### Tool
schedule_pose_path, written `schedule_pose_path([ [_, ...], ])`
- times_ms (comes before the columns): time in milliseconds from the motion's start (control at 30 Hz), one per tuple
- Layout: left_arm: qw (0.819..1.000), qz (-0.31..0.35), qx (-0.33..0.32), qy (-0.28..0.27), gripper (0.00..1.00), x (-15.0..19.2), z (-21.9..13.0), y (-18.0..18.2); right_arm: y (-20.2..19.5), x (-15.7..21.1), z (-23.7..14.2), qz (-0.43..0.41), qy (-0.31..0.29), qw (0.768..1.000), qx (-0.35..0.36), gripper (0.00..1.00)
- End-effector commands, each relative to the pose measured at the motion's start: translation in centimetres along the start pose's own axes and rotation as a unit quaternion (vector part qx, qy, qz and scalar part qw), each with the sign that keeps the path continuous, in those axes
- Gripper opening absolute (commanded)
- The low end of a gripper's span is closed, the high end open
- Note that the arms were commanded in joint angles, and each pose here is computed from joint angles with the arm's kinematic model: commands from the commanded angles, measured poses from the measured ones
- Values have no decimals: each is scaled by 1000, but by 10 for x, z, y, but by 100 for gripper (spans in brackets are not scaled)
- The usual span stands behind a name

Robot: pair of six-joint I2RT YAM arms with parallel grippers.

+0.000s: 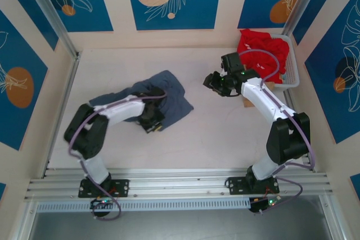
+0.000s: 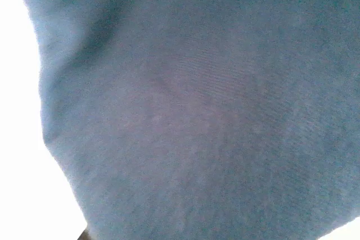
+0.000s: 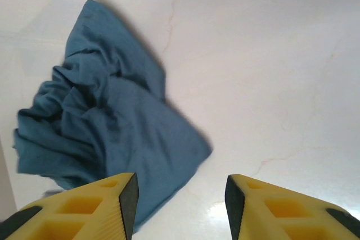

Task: Fold and stack the t-shirts

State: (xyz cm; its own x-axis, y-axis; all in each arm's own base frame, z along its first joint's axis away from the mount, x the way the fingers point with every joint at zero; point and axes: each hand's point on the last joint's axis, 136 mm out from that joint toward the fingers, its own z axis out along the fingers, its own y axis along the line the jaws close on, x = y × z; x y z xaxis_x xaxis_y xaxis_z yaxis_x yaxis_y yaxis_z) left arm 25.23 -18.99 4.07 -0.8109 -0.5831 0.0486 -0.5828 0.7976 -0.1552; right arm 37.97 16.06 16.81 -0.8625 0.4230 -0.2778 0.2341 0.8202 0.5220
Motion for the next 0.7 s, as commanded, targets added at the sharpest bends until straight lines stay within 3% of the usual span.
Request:
schedule_pose_path([
  [0, 998, -17, -43, -30, 0, -5, -30, 64, -5, 12, 7, -5, 16, 1000, 13, 46],
  [200, 997, -41, -13, -58, 0, -14, -62, 117, 29, 49, 59, -36, 76, 996, 4, 46],
  [333, 997, -58, 16, -56, 0, -18, -65, 120, 52, 90, 103, -56, 135, 989, 6, 46],
  [500, 997, -50, 21, -60, 0, -21, -71, 118, 67, 139, 131, -58, 195, 979, -3, 49],
  [667, 997, -41, 27, -61, 0, -22, -76, 116, 62, 163, 148, -43, 220, 974, 12, 40],
])
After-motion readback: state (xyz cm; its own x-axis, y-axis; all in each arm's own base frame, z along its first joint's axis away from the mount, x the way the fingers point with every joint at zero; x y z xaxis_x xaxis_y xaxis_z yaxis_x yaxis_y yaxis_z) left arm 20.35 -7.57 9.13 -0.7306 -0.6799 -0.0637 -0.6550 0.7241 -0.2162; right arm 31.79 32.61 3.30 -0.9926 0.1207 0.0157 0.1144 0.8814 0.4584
